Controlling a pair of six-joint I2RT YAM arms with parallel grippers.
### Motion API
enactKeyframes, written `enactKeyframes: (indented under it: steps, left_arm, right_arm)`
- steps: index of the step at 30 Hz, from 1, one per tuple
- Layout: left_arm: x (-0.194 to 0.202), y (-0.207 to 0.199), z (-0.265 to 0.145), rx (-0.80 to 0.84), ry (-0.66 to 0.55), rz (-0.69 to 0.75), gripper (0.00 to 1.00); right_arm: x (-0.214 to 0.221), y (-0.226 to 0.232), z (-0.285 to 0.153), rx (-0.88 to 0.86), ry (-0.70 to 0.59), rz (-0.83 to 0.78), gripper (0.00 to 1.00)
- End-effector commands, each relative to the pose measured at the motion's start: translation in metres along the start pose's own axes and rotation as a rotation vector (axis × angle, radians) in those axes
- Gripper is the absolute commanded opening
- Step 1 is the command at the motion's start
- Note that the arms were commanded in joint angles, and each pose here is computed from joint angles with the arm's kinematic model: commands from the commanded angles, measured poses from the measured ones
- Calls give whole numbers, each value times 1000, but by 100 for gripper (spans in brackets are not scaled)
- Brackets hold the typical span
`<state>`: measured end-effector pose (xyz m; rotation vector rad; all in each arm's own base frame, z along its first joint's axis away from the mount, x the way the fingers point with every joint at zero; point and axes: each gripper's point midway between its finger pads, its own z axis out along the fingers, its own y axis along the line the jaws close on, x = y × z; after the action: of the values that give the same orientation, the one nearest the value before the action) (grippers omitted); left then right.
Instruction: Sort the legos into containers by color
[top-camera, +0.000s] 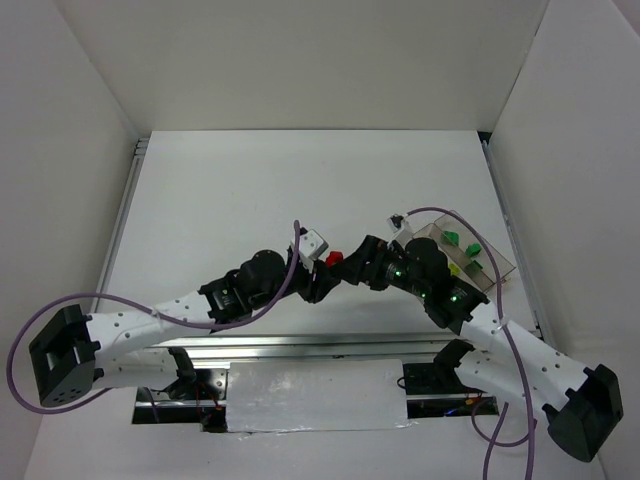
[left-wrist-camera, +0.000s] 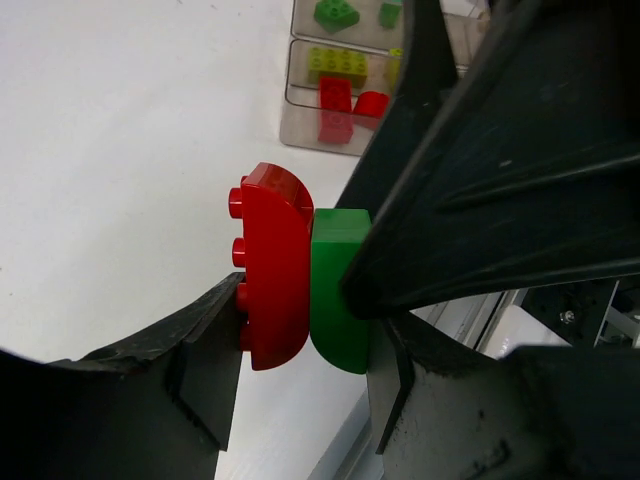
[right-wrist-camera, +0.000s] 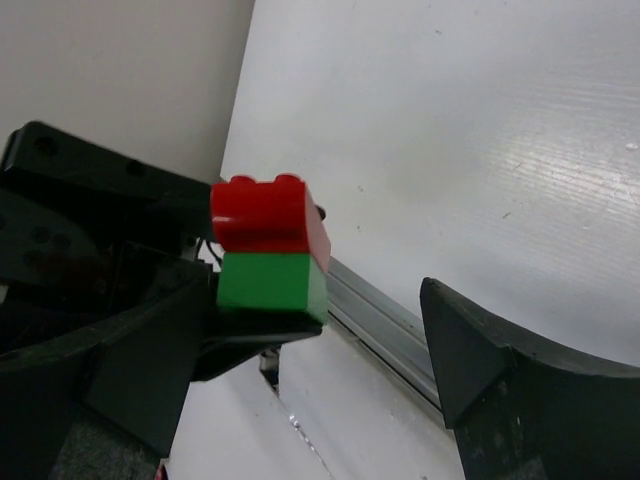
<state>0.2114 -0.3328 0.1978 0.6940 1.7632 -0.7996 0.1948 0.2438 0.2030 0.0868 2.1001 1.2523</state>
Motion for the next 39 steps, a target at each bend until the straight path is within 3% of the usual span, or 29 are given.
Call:
enactKeyframes:
  steps: [1, 5, 6, 7, 10, 11, 12, 15, 16, 17, 22, 25, 29, 33, 39]
  left_arm:
    - [-29, -18, -7, 78, -107, 26, 9]
    - [-30, -20, -10, 92, -114, 32, 13]
    - [-30, -21, -11, 92, -116, 32, 16]
    - [-28, -20, -10, 89, -113, 32, 19]
    - [-26, -18, -9, 78, -109, 32, 38]
    - [-26, -16, -9, 70, -111, 28, 49]
    - [-26, -15, -8, 62, -111, 23, 55]
    - [-25, -11, -8, 35, -111, 6, 74]
    - [-24, -10, -8, 31, -111, -3, 96]
    - [-24, -9, -9, 24, -107, -9, 100]
    - [-27, -13, -15, 9, 38, -25, 99]
    - [-36, -37, -30, 125, 111, -29, 100]
    - [-58, -60, -62, 252, 68, -44, 100]
    - [-70, -50, -83, 190, 20, -76, 99]
    - [-63, -85, -100, 429, 10, -22, 100]
  right_arm:
    - [-24, 20, 6, -23, -101, -19, 91]
    - [-25, 16, 9, -3, -121, -17, 74]
    - [-23, 14, 11, 0, -111, -17, 58]
    - [-23, 20, 11, -30, -109, -22, 51]
    - [-17, 39, 12, -144, -85, -54, 23]
    - [-13, 40, 13, -167, -72, -62, 9]
    - [-11, 45, 12, -202, -65, -74, 7]
    - [-6, 58, 7, -300, -54, -119, 4]
    - [-6, 58, 7, -308, -60, -140, 3]
    - [-5, 56, 6, -308, -62, -154, 2]
    - [-13, 36, -8, -253, -132, -392, 0]
    - [-20, 31, -31, -271, -214, -509, 0]
    - [-12, 38, -51, -352, -221, -644, 0]
    - [5, 58, -72, -483, -161, -745, 0]
    - [39, 88, -90, -726, 59, -786, 0]
